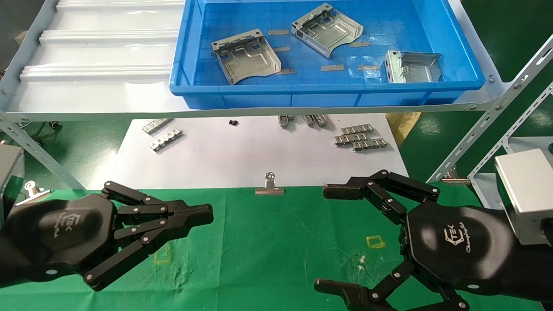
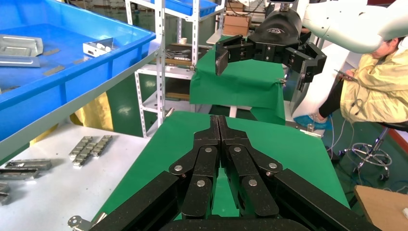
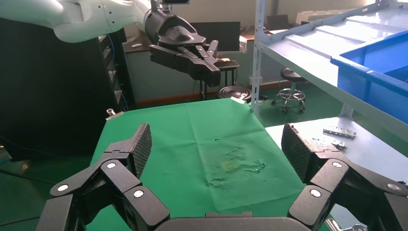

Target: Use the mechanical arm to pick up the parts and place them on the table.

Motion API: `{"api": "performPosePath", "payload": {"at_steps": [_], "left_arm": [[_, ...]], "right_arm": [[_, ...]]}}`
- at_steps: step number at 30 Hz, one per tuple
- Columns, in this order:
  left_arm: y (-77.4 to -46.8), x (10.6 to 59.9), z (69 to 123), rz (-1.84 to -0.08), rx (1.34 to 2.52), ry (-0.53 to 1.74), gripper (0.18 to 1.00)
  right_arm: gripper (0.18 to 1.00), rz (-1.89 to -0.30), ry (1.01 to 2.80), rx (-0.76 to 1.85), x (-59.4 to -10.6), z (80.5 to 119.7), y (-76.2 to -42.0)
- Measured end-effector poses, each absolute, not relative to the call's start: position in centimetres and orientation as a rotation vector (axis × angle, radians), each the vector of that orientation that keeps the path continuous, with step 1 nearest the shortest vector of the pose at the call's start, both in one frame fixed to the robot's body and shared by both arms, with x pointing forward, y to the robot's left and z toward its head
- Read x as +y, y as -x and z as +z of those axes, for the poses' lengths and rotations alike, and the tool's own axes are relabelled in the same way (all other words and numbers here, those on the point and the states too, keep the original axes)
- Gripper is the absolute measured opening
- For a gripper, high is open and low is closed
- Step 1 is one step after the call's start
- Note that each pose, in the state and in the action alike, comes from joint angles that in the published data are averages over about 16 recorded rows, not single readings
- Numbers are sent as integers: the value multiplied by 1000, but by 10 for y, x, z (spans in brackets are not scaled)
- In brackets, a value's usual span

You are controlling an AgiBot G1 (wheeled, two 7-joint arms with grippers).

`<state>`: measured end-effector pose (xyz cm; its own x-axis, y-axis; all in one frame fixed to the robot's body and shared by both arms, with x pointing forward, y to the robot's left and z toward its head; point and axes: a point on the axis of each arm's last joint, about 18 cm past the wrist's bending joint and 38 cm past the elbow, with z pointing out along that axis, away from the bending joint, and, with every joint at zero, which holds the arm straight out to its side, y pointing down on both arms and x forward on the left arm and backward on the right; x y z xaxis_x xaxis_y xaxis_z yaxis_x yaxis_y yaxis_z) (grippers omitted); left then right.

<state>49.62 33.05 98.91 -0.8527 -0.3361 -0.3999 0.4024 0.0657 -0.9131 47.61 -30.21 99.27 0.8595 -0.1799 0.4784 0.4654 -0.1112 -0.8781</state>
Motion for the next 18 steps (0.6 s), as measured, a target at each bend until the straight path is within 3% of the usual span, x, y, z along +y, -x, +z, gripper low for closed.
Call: {"api": "performPosePath", "payload": {"at_steps": [18], "left_arm": [[-496, 331, 989, -1840, 1827, -66, 190]], "right_arm": [[1000, -589, 1576, -237, -302, 1002, -480]]}}
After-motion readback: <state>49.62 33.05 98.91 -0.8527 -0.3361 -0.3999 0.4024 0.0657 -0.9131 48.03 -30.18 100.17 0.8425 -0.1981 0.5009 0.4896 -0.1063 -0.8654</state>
